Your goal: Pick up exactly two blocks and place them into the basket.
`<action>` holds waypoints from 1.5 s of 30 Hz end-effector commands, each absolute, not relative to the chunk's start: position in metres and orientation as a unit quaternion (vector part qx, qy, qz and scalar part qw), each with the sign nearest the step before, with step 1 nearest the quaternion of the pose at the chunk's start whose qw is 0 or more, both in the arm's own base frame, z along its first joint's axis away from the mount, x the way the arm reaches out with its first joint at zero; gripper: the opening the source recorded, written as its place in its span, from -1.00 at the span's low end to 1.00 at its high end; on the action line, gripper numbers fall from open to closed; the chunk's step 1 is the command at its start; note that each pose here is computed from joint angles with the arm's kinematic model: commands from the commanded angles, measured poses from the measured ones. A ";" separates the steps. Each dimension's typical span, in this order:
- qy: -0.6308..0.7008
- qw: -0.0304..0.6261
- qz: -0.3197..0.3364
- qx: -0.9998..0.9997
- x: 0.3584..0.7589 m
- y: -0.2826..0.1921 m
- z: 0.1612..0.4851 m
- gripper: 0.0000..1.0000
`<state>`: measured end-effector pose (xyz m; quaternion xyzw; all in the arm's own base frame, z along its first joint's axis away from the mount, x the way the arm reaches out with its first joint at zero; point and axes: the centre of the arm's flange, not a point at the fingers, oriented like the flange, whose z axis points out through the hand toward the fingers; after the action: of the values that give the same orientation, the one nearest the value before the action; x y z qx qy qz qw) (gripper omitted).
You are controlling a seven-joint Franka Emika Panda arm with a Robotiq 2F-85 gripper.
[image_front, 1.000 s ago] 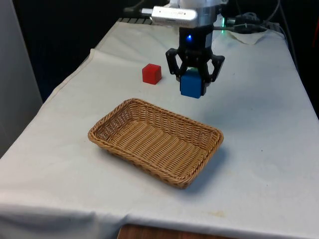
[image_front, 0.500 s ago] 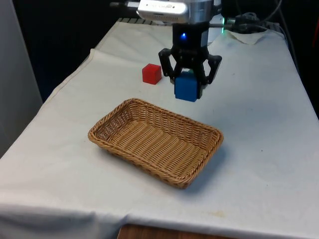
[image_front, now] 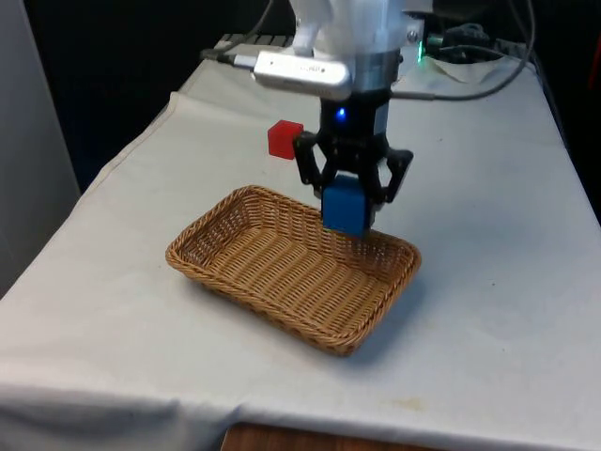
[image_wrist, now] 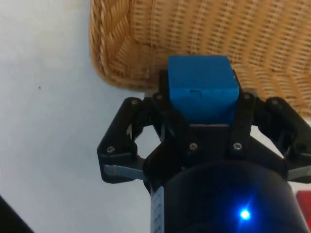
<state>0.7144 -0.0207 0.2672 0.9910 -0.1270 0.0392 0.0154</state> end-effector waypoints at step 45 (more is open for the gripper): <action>-0.129 0.029 0.055 0.990 0.754 -0.035 0.202 1.00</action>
<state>0.7548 -0.0341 0.1971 0.9895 -0.1296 0.0567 0.0311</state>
